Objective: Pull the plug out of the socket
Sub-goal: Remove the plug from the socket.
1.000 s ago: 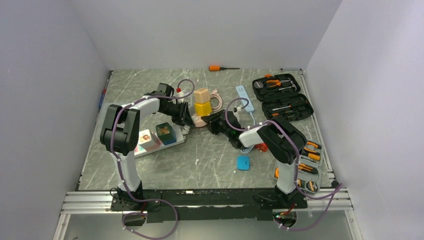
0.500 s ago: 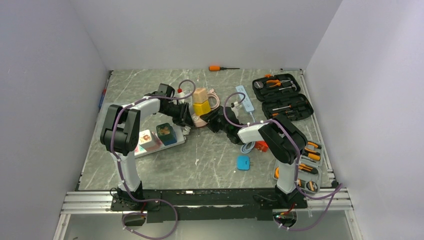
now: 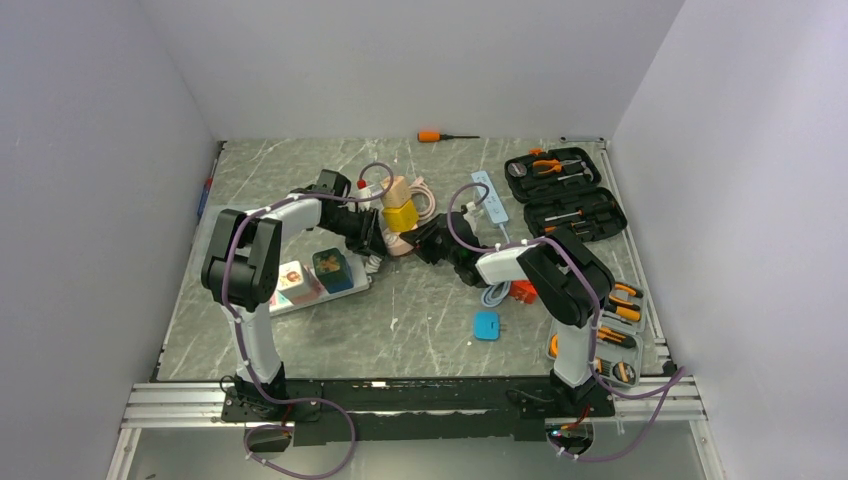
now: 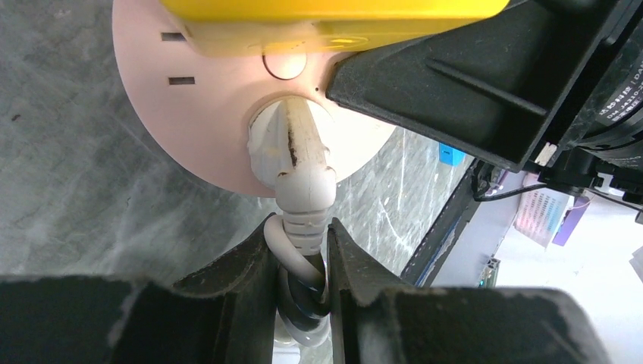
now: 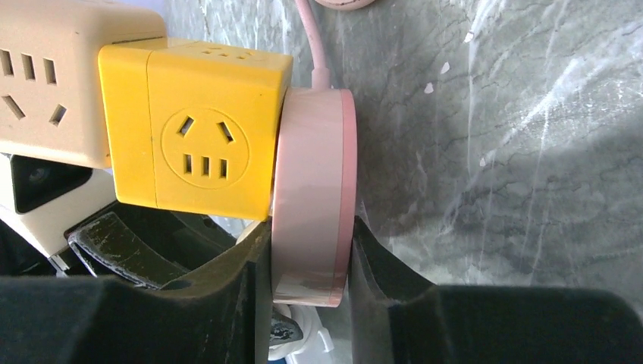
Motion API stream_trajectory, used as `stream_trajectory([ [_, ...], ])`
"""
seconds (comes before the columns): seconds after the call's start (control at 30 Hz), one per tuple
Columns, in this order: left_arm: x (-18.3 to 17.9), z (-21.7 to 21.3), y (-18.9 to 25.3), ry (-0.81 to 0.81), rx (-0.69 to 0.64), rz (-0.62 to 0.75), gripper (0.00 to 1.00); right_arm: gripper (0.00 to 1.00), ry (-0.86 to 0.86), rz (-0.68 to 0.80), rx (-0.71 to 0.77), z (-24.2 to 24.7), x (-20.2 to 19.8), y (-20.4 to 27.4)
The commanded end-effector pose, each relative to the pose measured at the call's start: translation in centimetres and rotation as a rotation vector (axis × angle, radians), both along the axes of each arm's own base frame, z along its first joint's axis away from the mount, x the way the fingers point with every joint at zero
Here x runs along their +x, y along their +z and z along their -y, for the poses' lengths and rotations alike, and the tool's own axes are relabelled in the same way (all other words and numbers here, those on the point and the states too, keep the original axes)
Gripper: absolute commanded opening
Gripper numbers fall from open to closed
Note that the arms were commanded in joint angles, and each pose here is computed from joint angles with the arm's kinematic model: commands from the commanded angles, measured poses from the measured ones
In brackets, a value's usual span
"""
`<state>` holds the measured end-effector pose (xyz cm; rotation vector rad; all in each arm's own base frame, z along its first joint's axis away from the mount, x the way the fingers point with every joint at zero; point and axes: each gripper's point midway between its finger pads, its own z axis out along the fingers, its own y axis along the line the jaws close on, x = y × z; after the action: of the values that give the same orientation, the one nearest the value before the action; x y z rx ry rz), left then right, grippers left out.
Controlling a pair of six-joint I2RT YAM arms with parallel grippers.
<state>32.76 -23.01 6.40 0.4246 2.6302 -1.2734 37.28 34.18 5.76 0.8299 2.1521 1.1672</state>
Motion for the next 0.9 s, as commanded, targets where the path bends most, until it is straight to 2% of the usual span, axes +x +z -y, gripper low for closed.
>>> stream_trajectory([
  [0.0,-0.8,1.1,5.1,-0.065,-0.115,0.072,0.00,0.00,0.018,0.109,-0.010,-0.3,0.8,2.3],
  [0.23,0.4,0.0,7.9,-0.038,-0.157,0.174,0.00,0.00,0.010,0.145,-0.081,1.5,-0.4,2.2],
  [0.5,-0.7,-0.3,13.2,-0.078,-0.311,0.297,0.00,0.00,-0.015,0.129,-0.099,2.2,-0.6,1.4],
  [0.87,-2.4,0.4,16.2,-0.135,-0.459,0.339,0.00,0.00,-0.057,0.098,-0.124,3.4,-1.0,0.5],
])
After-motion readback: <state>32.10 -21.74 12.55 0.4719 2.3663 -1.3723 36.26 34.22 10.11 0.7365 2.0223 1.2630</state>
